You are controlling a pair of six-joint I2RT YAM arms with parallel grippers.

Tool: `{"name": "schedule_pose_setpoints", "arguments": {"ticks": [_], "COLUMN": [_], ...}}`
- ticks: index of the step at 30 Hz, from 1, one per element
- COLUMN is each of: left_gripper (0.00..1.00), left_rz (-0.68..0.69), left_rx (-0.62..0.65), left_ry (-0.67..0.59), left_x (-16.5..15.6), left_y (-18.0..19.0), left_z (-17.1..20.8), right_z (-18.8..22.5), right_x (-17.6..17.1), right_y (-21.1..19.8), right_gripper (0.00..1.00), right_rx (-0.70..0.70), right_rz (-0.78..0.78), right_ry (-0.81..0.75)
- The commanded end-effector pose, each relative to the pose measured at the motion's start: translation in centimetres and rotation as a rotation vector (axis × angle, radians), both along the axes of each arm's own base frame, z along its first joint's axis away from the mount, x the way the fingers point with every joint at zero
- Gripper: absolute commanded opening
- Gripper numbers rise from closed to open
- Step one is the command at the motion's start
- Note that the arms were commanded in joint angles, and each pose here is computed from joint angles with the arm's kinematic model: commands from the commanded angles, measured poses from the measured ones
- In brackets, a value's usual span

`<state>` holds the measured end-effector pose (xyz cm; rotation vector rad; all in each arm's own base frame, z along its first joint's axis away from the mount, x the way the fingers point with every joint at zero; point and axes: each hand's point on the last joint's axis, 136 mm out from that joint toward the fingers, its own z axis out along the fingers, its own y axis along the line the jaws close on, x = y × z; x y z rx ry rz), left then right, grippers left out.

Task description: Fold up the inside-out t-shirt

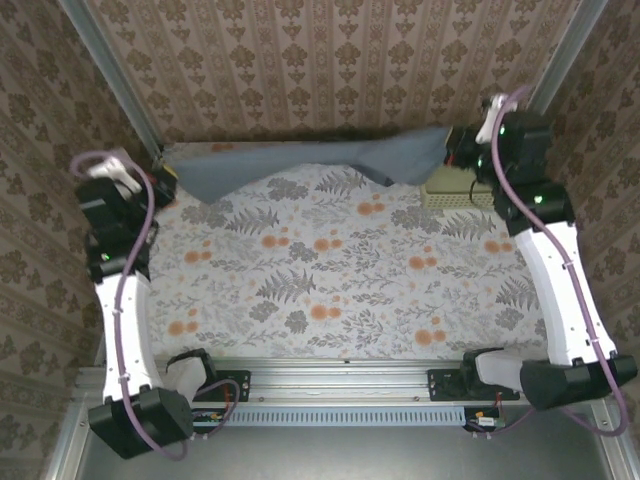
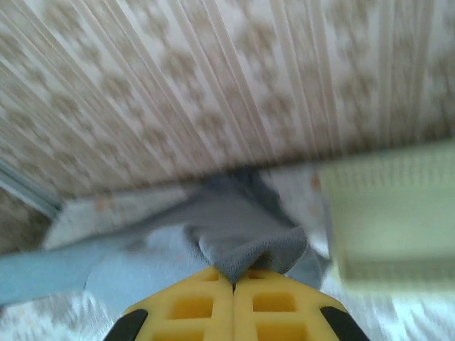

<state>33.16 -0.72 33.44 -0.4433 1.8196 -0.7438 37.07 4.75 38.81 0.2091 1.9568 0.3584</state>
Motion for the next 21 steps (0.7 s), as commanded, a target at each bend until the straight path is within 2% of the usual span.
{"name": "schedule_pose_setpoints", "arguments": {"ticks": [1,6,9,13,16,21], "left_gripper": [0.0,0.0,0.0,0.0,0.0,0.0], "left_rz": [-0.041,0.0,0.015,0.105,0.163,0.216], "left_rx": [-0.039,-0.071,-0.124,-0.157,-0.125,-0.124], "left_ry": [0.052,0.271,0.334,0.474,0.582,0.608], "left_x": [-4.5,-11.2,-13.8,-17.4,-19.5,-20.1], "left_y": [-2.1,-2.9,-3.6,-3.1,-2.4,-1.8], "left_z": [-3.2,-11.7,-14.3,-17.3,-19.0,-19.4], "right_z": [-5.2,-15.6,-19.1,-21.3,-22.1,-22.9], "right_x": [-4.5,-11.4,-14.9,-18.2,-19.9,-20.4], "right_y": [-1.4,-3.5,-3.8,-3.9,-4.2,-4.3], "right_gripper": [0.0,0.0,0.0,0.01,0.02,0.02], "right_rx": [0.048,0.067,0.104,0.165,0.199,0.218], "right_rz": [-0.077,-0.21,-0.256,-0.306,-0.346,-0.364], "right_ry": [0.129,0.454,0.56,0.606,0.609,0.596]}}
